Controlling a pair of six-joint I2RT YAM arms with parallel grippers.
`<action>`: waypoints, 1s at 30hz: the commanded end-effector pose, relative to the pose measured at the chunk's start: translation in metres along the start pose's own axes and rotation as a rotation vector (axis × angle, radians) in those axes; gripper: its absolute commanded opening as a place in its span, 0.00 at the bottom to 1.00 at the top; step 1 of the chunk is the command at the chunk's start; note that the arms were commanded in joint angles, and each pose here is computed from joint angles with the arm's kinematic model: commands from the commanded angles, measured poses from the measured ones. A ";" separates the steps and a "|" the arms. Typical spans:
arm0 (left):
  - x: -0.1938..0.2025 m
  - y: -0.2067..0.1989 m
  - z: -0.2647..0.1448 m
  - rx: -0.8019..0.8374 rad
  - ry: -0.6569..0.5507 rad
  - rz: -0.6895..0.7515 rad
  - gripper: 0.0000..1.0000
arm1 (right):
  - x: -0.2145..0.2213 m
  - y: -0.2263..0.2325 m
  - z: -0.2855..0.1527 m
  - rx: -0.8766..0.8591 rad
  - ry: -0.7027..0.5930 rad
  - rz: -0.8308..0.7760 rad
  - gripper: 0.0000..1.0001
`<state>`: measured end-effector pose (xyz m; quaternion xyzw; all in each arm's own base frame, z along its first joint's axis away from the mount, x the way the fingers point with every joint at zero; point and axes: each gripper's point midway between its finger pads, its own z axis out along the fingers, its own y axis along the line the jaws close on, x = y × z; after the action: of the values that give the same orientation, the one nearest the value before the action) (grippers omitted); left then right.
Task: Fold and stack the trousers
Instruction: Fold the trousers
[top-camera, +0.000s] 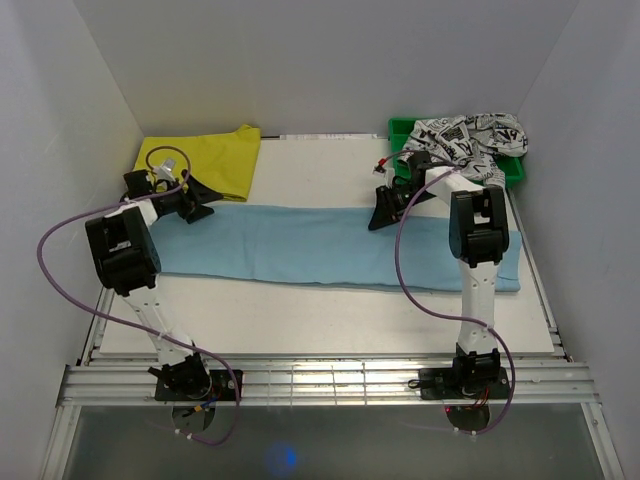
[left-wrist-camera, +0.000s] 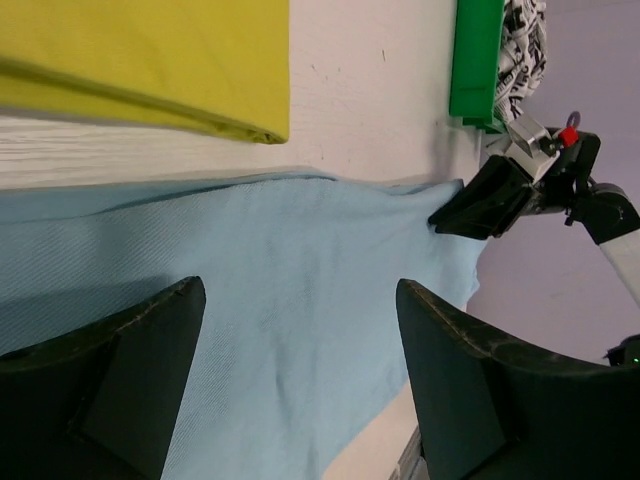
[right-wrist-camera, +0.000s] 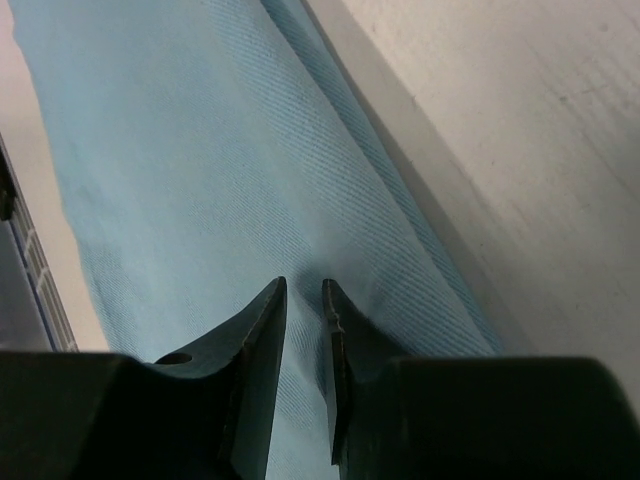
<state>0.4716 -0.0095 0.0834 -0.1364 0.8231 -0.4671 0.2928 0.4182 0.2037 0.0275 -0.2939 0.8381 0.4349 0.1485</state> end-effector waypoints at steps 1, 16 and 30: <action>-0.020 -0.022 -0.039 -0.050 -0.087 0.128 0.88 | 0.020 -0.003 -0.022 0.094 0.102 -0.063 0.28; -0.091 0.109 -0.062 -0.435 -0.310 0.188 0.80 | 0.139 -0.002 -0.056 0.146 0.557 -0.031 0.29; -0.122 0.066 -0.125 -0.454 -0.387 0.355 0.82 | 0.106 0.001 -0.055 0.156 0.466 -0.035 0.30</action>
<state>0.4961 0.1957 0.0507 -0.2116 0.8597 -0.1630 0.4353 0.3117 0.1286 0.0215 -0.3571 0.8721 0.3326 -0.0350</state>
